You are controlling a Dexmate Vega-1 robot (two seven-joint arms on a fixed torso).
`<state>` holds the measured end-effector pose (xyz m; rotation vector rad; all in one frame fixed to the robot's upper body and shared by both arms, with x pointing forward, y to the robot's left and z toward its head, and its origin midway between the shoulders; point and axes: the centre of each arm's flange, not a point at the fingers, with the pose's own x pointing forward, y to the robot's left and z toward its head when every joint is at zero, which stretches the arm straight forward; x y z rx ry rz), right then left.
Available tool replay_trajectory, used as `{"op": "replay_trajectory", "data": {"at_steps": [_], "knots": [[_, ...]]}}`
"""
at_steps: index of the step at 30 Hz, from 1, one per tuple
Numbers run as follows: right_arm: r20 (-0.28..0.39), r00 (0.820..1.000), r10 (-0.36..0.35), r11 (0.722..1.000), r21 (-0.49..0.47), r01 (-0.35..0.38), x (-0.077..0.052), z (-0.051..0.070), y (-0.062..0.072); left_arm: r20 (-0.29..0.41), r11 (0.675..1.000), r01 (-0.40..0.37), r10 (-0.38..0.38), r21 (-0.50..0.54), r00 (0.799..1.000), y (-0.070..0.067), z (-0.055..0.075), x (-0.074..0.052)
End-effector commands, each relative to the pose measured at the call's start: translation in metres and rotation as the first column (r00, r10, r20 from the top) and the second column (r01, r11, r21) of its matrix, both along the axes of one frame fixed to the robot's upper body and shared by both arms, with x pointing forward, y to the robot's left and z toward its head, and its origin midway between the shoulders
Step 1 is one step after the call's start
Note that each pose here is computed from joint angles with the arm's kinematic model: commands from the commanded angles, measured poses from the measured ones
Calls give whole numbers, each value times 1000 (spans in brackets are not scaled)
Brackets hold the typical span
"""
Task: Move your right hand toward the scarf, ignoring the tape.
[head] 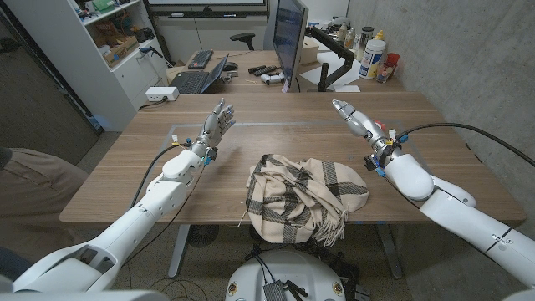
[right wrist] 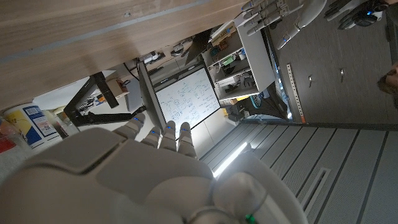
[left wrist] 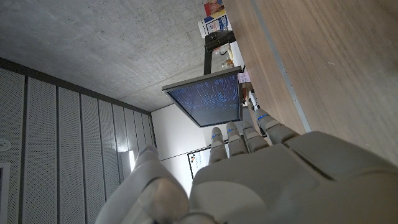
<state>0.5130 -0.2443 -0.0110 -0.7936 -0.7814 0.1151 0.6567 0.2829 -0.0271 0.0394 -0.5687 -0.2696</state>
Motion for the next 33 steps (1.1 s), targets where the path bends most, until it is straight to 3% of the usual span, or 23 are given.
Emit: {"op": "replay_trajectory", "data": {"at_steps": [1, 15, 33], "knots": [[15, 1000, 3, 997, -78, -2, -10, -9, 19, -2, 1000, -1, 1, -2, 1000, 1, -4, 0], [71, 995, -64, 979, -188, 77, -28, -16, 27, -2, 1000, 19, -19, 21, 1000, -2, -5, -1], [112, 987, -113, 956, -259, 138, -43, -31, 33, 8, 998, 30, -30, 47, 1000, -10, -9, -13]]}}
